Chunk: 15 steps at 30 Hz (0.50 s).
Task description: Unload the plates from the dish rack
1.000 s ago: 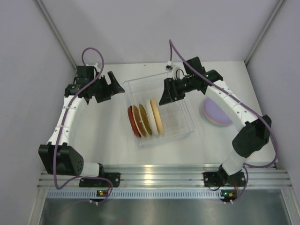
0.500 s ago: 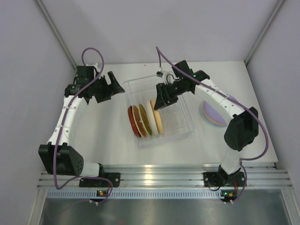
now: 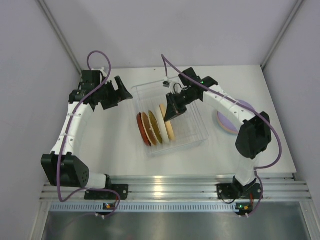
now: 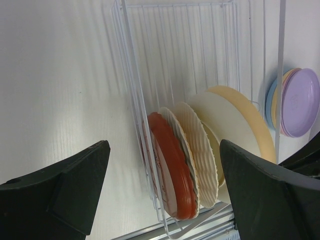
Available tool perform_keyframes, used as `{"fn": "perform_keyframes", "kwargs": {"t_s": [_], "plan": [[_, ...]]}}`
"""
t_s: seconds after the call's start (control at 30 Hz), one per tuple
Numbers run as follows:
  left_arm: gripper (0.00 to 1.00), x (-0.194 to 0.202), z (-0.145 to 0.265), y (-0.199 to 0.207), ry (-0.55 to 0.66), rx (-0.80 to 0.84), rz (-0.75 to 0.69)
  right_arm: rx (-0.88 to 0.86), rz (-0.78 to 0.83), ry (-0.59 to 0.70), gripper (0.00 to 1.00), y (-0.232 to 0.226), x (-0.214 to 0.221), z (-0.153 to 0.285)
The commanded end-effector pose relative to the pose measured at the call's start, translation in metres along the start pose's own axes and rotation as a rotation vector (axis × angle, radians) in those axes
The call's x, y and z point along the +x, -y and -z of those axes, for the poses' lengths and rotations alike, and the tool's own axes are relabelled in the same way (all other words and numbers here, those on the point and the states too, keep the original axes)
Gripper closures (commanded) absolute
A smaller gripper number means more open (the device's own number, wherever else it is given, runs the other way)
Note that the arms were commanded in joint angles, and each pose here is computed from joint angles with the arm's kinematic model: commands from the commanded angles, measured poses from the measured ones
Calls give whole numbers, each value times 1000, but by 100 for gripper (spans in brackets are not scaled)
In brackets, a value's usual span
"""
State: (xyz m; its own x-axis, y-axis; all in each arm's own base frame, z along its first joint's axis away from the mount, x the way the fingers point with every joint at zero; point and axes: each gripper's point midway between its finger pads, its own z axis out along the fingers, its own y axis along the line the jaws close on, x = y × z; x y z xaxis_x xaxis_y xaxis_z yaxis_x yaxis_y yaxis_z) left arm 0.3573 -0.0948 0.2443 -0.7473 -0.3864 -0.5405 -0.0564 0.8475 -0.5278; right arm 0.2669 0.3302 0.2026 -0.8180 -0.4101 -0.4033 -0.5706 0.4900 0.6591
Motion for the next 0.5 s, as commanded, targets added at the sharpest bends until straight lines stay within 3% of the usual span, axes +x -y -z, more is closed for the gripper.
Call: {"fn": "perform_keyframes", "kwargs": {"t_s": [0.0,0.2,0.47], "plan": [[3,-5,10,6,38,14,-34,-34,112,69,99,-19,-20,13],[3,-4,11,6,39,13,-34,-138,147,169,100,-45,-40,48],[3,-5,12,6,43,16,-33,-206,160,431,100,-59,-73,137]]}}
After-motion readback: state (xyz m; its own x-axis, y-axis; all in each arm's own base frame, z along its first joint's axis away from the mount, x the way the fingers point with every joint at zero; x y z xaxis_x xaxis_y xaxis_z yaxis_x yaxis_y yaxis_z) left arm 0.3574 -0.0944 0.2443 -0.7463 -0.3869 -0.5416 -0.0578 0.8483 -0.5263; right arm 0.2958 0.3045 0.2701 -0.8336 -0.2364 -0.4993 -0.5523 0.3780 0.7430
